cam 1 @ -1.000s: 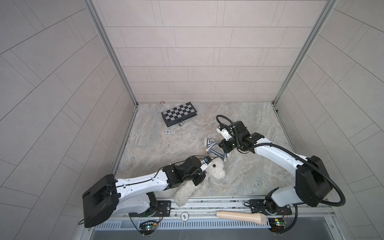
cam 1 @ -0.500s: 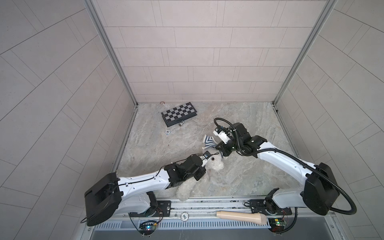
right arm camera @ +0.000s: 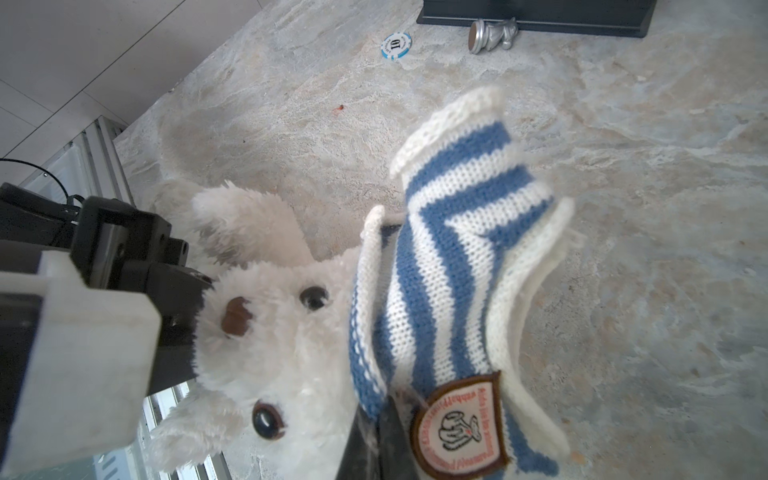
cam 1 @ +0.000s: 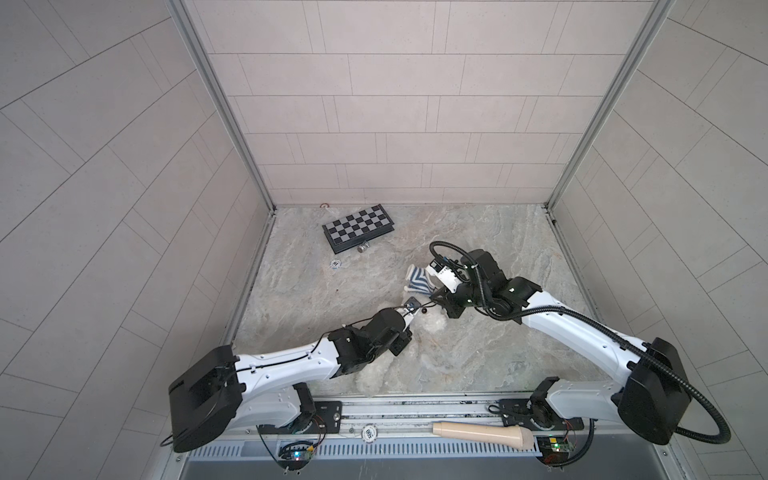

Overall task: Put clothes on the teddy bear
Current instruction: 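Pull garment opening over bear's head with right gripper while left holds bear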

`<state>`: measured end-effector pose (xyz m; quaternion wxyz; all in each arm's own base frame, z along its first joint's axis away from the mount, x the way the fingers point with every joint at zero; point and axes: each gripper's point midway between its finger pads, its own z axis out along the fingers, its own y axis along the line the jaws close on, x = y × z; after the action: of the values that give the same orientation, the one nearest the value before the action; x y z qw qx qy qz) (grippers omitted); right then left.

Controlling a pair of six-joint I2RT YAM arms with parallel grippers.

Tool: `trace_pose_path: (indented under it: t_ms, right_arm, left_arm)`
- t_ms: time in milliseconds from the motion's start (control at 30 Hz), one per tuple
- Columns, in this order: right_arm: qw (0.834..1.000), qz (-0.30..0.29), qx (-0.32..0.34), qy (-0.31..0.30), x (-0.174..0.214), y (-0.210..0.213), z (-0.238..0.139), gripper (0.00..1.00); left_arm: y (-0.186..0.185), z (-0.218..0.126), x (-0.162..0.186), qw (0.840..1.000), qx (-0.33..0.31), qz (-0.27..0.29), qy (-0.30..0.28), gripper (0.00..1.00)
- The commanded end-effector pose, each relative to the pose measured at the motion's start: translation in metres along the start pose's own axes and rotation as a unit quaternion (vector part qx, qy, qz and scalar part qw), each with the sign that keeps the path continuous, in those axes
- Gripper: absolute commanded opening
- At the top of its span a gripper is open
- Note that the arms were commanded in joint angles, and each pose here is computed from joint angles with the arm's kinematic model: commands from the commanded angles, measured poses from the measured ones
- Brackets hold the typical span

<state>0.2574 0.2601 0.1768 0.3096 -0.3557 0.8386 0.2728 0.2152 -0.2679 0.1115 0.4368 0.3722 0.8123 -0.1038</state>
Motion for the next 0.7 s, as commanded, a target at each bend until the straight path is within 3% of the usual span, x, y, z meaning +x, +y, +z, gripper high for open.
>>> trace_pose_path:
  t_ms: [0, 167, 667]
  right_arm:
    - [1.0, -0.017, -0.018, -0.007, -0.007, 0.013, -0.005, 0.0]
    - [1.0, -0.017, -0.014, -0.009, -0.008, 0.016, -0.006, 0.0]
    - [0.997, -0.048, -0.046, -0.034, -0.04, 0.057, -0.03, 0.0]
  left_arm:
    - [0.019, -0.006, -0.018, 0.998, -0.052, -0.024, -0.04, 0.0]
    - [0.035, -0.009, -0.018, 0.994, -0.098, -0.032, -0.044, 0.0]
    - [0.051, -0.04, -0.051, 0.98, -0.118, -0.081, -0.139, 0.0]
